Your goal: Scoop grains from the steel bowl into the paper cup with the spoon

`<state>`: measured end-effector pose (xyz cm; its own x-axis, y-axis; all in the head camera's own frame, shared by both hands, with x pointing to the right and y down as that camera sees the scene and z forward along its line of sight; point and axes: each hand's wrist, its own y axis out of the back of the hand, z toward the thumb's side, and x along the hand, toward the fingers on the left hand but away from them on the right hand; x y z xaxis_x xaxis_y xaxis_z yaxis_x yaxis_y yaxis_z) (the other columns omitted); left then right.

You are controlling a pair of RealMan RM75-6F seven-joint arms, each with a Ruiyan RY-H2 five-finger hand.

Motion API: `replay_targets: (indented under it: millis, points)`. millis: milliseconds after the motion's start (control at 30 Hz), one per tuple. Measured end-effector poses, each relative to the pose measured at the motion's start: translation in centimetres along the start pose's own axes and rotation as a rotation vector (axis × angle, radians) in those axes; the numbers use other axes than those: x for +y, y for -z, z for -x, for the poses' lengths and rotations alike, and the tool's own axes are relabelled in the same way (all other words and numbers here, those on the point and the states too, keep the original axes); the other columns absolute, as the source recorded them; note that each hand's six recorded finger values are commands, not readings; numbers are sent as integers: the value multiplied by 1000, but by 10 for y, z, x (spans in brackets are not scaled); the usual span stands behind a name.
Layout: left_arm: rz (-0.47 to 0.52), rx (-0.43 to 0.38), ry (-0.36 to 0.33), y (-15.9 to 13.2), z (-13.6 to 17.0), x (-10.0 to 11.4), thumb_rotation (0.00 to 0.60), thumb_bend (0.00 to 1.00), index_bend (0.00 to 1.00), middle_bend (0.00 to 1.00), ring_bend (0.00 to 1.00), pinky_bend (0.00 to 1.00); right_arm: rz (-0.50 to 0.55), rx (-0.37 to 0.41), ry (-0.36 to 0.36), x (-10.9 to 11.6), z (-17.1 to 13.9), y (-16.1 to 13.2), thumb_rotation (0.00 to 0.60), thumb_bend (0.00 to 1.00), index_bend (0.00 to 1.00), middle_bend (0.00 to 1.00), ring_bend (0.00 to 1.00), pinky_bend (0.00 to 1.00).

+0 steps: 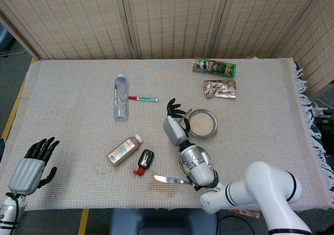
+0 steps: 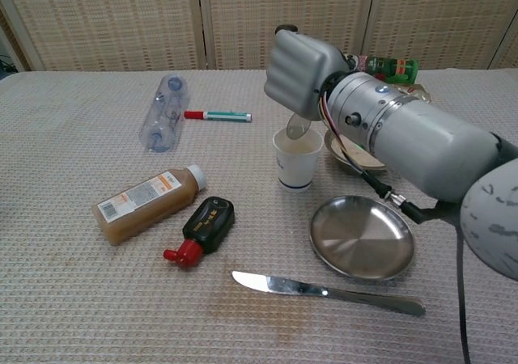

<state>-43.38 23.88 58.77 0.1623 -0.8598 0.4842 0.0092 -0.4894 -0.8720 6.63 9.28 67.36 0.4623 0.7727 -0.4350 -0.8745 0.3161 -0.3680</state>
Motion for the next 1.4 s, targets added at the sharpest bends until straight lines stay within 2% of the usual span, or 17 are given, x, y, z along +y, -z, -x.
replay_targets:
  millis: [233, 533, 733, 833, 1000, 1133, 1233, 1333, 1400]
  points:
    - [0, 0, 3, 0, -1, -1, 600, 431, 0, 0, 0, 120, -16, 1, 6, -3, -3, -2, 600, 333, 666, 549, 340, 211]
    - [-2, 2, 0, 0, 0, 0, 600, 431, 0, 0, 0, 119, 25, -17, 8, -8, -6, 5, 600, 333, 666, 549, 340, 211]
    - [-3, -1, -7, -1, 2, 1, 600, 432, 0, 0, 0, 119, 165, -38, -6, -16, -15, 18, 600, 333, 666, 549, 340, 210]
    - [-5, 0, -10, -1, 3, 2, 600, 432, 0, 0, 0, 119, 275, -52, -23, -27, -23, 27, 600, 333, 666, 549, 340, 210]
    - [-13, -5, -7, -3, 4, 1, 600, 432, 0, 0, 0, 120, 503, -64, -91, -58, -43, 41, 600, 333, 665, 549, 347, 210]
    - [-21, -8, -1, -6, 4, -1, 600, 432, 0, 0, 0, 120, 684, -12, -140, -78, -59, 43, 600, 333, 662, 549, 351, 210]
    - [-26, -9, 0, -7, 3, -2, 600, 432, 0, 0, 0, 120, 788, 63, -179, -93, -76, 37, 600, 334, 662, 549, 351, 210]
    - [-27, -10, 0, -9, 3, -3, 600, 432, 0, 0, 0, 121, 794, 146, -223, -110, -96, 26, 600, 335, 662, 549, 351, 210]
    - [-26, -7, 1, -8, 3, -3, 600, 432, 0, 0, 0, 121, 781, 195, -242, -114, -104, 14, 600, 335, 661, 549, 351, 210]
